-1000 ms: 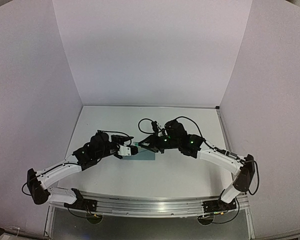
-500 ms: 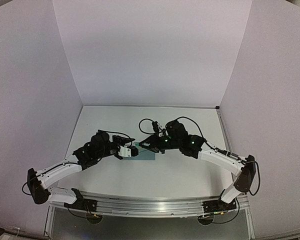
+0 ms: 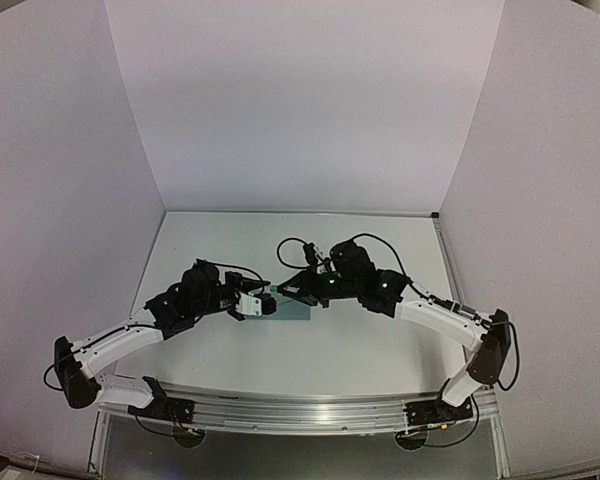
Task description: Place the letter into the envelope and seal it
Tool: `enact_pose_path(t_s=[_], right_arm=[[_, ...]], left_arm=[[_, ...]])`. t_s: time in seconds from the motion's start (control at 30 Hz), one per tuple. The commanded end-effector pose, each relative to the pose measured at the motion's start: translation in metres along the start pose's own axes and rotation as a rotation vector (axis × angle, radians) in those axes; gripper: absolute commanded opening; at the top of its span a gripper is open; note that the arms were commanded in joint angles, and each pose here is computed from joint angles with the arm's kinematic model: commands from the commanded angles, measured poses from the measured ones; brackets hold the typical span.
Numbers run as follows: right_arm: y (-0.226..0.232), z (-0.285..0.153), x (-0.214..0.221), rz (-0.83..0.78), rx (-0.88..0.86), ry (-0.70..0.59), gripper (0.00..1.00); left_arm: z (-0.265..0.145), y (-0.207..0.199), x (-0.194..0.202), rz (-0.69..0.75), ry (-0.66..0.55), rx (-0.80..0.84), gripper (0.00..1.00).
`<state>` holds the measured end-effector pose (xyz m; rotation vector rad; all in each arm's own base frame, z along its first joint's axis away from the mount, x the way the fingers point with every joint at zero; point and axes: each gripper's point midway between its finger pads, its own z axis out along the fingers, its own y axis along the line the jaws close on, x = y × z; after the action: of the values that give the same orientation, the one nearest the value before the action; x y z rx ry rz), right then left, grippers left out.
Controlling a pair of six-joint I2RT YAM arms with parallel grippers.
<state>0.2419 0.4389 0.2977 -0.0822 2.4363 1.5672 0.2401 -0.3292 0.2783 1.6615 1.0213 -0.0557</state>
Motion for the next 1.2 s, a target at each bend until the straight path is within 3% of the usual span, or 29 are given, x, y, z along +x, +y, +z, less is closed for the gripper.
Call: enact_pose_path(t_s=[0.0,0.5,0.67,0.8,1.17], right_arm=[[0.022,0.001,-0.005,-0.037,-0.059,-0.011,0.0],[0.018,0.006,-0.004,-0.033,-0.054,-0.001,0.0],[0.019,0.007,-0.005,-0.036,-0.056,0.001,0.0],[0.015,0.009,-0.002,-0.056,-0.05,0.017,0.0],[0.015,0.001,0.021,-0.523,-0.087,0.116,0.0]], left_arm=[[-0.011,0.019,-0.019,0.022,-0.053,-0.037,0.29],[-0.012,0.018,-0.018,0.017,-0.05,-0.036,0.2],[-0.012,0.016,-0.016,0.02,-0.044,-0.037,0.03],[-0.013,0.014,-0.016,0.007,-0.041,-0.016,0.0],[-0.032,-0.034,-0.039,-0.417,0.019,0.471,0.0]])
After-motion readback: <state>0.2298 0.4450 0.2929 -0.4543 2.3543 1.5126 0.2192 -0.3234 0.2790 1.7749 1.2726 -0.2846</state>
